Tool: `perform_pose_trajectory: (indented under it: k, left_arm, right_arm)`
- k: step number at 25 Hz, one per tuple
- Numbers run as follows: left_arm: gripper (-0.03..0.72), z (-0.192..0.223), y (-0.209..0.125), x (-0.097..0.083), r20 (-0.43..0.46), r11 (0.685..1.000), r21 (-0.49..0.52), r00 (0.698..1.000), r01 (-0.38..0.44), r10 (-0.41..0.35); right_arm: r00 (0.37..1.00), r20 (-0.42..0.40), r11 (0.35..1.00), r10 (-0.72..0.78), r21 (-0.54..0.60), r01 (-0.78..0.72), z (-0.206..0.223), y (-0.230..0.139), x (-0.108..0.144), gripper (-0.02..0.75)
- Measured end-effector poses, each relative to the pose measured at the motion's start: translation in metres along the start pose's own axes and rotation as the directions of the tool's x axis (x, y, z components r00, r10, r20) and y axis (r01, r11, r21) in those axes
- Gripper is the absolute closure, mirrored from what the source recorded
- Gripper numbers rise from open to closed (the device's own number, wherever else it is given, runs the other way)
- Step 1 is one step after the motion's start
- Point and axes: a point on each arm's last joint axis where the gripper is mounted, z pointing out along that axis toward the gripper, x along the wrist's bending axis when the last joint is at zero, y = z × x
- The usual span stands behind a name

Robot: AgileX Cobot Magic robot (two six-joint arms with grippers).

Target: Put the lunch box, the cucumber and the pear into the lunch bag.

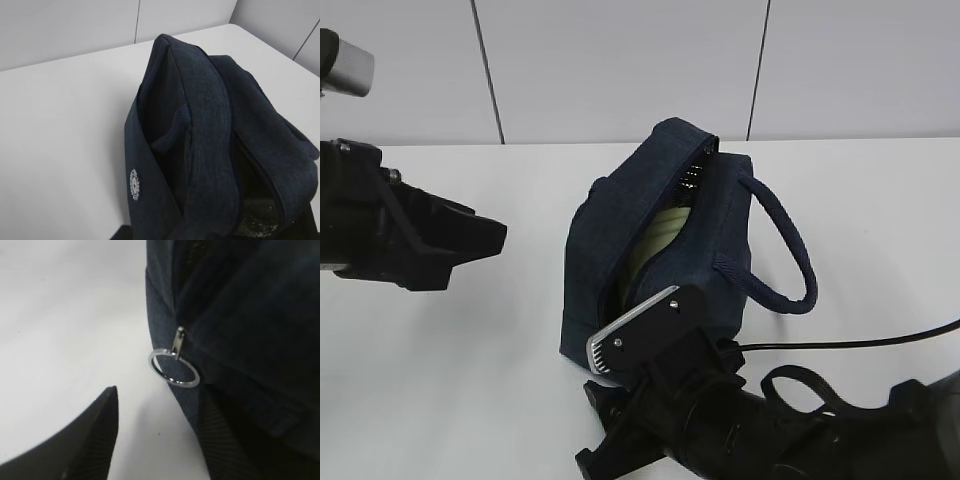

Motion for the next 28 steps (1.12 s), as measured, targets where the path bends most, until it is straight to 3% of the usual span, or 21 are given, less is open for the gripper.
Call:
perform_pose_trajectory:
  k: [16,28]
  left_arm:
    - [0.418,0.0,0.0,0.0,0.0,1.0,-0.001,1.0,0.002,-0.002]
    - [0.419,0.0,0.0,0.0,0.001,1.0,-0.001,1.0,0.003,-0.003]
  right_arm:
    - [1.0,-0.003,0.999,0.003,-0.04,-0.004,0.02,0.008,0.007,0.313]
    - [0.999,0.036,1.0,0.0,0.009,0.0,0.02,0.004,0.004,0.314]
